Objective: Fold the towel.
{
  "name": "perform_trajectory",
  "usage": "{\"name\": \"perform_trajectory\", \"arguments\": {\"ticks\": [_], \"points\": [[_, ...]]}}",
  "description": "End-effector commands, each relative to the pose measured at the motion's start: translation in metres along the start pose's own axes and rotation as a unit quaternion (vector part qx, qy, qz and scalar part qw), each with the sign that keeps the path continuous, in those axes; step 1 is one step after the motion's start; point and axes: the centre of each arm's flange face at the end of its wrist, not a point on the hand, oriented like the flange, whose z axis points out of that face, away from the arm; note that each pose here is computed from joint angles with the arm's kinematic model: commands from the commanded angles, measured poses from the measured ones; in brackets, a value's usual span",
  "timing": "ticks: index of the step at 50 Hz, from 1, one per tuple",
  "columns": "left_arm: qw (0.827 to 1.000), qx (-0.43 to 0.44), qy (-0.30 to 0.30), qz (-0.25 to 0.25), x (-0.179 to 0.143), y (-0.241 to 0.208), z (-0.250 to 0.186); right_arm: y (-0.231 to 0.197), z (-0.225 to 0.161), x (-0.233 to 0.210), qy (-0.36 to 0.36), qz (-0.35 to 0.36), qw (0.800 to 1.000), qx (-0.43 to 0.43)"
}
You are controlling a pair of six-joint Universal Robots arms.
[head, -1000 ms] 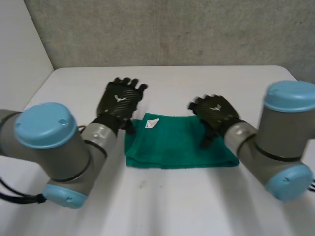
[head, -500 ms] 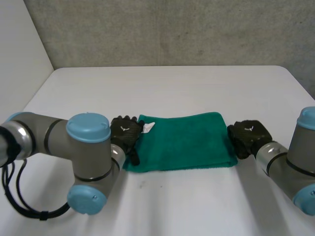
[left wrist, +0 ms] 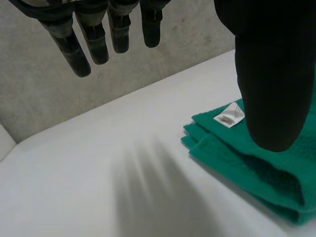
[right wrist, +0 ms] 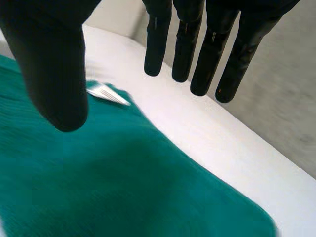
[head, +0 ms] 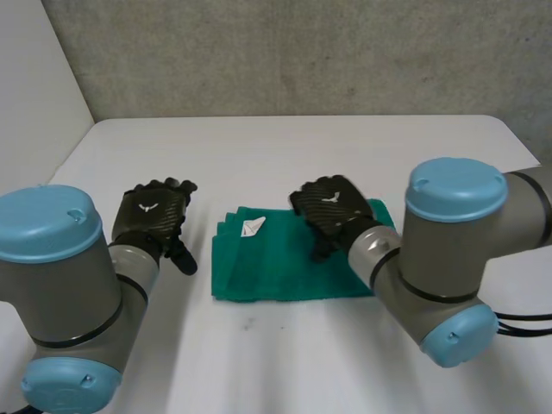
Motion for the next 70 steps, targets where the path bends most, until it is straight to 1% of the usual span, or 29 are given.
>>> {"name": "perform_trajectory", "arguments": {"ticks": [1,4,5,7,10,15,21,25,31,35,39,42,43,45,46,47,51,52,54,55,57,59,62,66,67,70], "points": [[1.000,-0.010,0.001,0.002,0.000,0.007,0.000,0.029,-0.024,0.073,0.093,0.048,0.994,-0.038],[1.000,-0.010,0.006,0.003,0.002,0.008,-0.002,0.039,-0.029,0.076,0.081,0.056,0.994,-0.049],[1.000,-0.010,0.006,0.003,0.002,0.007,-0.002,0.059,-0.036,0.079,0.062,0.075,0.993,-0.074],[1.000,-0.009,0.010,0.002,0.003,0.007,-0.002,0.067,-0.039,0.083,0.061,0.084,0.991,-0.083],[1.000,-0.011,0.013,0.003,0.004,0.008,-0.002,0.077,-0.042,0.087,0.053,0.097,0.990,-0.093],[1.000,-0.013,0.014,0.004,0.005,0.010,-0.003,0.082,-0.042,0.087,0.050,0.099,0.990,-0.092],[1.000,-0.018,0.015,0.005,0.005,0.013,-0.004,0.098,-0.032,0.090,0.057,0.100,0.989,-0.095],[1.000,-0.015,0.014,0.004,0.005,0.013,-0.004,0.099,-0.029,0.094,0.064,0.097,0.989,-0.090],[1.000,-0.017,0.014,0.004,0.004,0.014,-0.005,0.107,-0.022,0.106,0.088,0.091,0.986,-0.104],[1.000,-0.018,0.012,0.004,0.003,0.015,-0.006,0.098,-0.018,0.116,0.116,0.065,0.986,-0.100],[1.000,-0.016,0.010,0.003,0.001,0.013,-0.008,0.085,-0.011,0.118,0.124,0.039,0.988,-0.086],[1.000,-0.012,0.008,0.001,-0.001,0.011,-0.010,0.068,-0.005,0.098,0.101,0.017,0.993,-0.066],[1.000,-0.011,0.007,0.001,-0.002,0.010,-0.010,0.052,0.000,0.079,0.077,0.001,0.996,-0.043],[1.000,-0.007,0.003,-0.001,-0.005,0.007,-0.010,0.034,0.004,0.060,0.053,-0.010,0.998,-0.018],[1.000,-0.005,0.001,-0.002,-0.006,0.006,-0.010,0.026,0.005,0.050,0.042,-0.015,0.999,-0.007],[1.000,-0.003,-0.001,-0.003,-0.007,0.005,-0.009,0.011,0.006,0.030,0.017,-0.026,0.999,0.016],[1.000,0.008,-0.002,-0.006,-0.007,-0.002,-0.008,-0.010,0.002,-0.011,-0.043,-0.040,0.997,0.048],[1.000,0.011,-0.002,-0.006,-0.007,-0.004,-0.007,-0.012,0.001,-0.032,-0.076,-0.047,0.995,0.054],[1.000,0.017,-0.003,-0.007,-0.007,-0.007,-0.006,-0.005,0.001,-0.057,-0.119,-0.054,0.990,0.051],[1.000,0.020,-0.003,-0.008,-0.008,-0.008,-0.005,0.004,0.000,-0.080,-0.161,-0.062,0.984,0.045],[1.000,0.030,-0.003,-0.008,-0.007,-0.014,-0.003,0.013,-0.001,-0.098,-0.193,-0.073,0.978,0.038],[0.999,0.034,-0.003,-0.009,-0.007,-0.016,-0.001,0.019,0.000,-0.105,-0.210,-0.081,0.974,0.026],[0.999,0.044,0.004,-0.009,-0.003,-0.022,0.004,0.016,0.002,-0.099,-0.192,-0.078,0.978,0.019],[0.998,0.050,0.035,-0.007,0.009,-0.024,0.017,0.003,0.004,-0.078,-0.131,-0.057,0.990,0.015],[0.998,0.052,0.042,-0.007,0.011,-0.025,0.019,-0.008,0.005,-0.061,-0.100,-0.037,0.994,0.023],[0.996,0.056,0.066,-0.008,0.022,-0.025,0.028,-0.017,0.004,-0.036,-0.061,-0.004,0.998,0.027]]}}
